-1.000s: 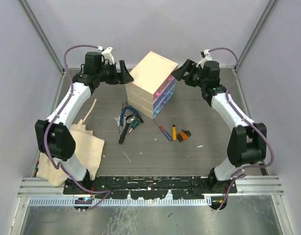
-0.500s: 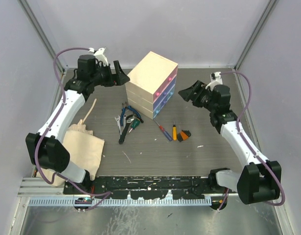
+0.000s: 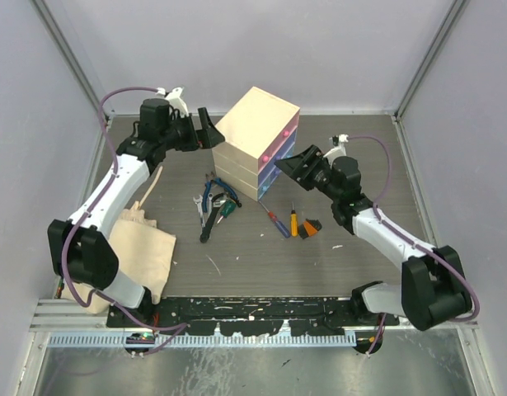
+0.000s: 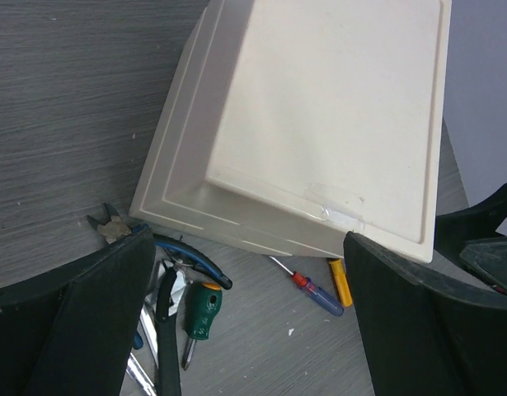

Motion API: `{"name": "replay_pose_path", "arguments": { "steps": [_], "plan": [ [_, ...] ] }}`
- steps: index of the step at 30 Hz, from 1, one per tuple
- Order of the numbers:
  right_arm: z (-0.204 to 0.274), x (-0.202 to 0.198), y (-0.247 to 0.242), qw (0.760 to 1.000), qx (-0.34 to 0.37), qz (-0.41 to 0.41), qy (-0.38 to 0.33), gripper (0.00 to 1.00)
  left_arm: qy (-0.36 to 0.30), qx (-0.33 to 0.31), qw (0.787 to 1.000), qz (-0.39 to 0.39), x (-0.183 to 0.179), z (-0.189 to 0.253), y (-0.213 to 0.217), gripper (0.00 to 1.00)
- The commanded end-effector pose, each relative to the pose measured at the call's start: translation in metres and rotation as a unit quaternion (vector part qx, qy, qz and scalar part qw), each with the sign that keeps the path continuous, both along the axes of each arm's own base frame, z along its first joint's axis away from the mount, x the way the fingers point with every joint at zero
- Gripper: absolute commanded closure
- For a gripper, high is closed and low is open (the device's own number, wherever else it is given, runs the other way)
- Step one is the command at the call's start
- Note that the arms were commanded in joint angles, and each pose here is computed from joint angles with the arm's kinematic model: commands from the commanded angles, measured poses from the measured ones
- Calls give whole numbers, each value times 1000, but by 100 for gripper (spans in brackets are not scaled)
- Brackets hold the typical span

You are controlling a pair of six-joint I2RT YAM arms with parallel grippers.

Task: Sort the tools into containers
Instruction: Open the drawer in the storage box.

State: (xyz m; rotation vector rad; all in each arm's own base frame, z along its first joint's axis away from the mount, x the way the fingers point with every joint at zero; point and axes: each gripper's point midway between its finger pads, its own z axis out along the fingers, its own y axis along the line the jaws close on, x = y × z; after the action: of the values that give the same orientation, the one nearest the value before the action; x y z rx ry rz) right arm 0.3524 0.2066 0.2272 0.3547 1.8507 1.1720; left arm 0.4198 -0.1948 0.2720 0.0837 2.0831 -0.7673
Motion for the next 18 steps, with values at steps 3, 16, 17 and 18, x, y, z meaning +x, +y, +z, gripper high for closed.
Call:
{"name": "replay_pose_path", "arguments": {
  "steps": [3, 16, 17, 18],
  "plan": [
    [25, 19, 18, 996, 77, -6, -34, 28, -31, -6, 999, 7, 9, 13, -1, 2],
    [4, 26, 6, 998, 41, -43, -17, 31, -3, 11, 1000, 7, 12, -2, 0, 9],
    [5, 25, 8, 998, 43, -39, -20, 31, 0, 12, 1000, 8, 13, -3, 0, 9],
    [5, 25, 9, 998, 45, -35, -19, 31, 1, 13, 1000, 8, 13, -4, 0, 10]
  ]
}}
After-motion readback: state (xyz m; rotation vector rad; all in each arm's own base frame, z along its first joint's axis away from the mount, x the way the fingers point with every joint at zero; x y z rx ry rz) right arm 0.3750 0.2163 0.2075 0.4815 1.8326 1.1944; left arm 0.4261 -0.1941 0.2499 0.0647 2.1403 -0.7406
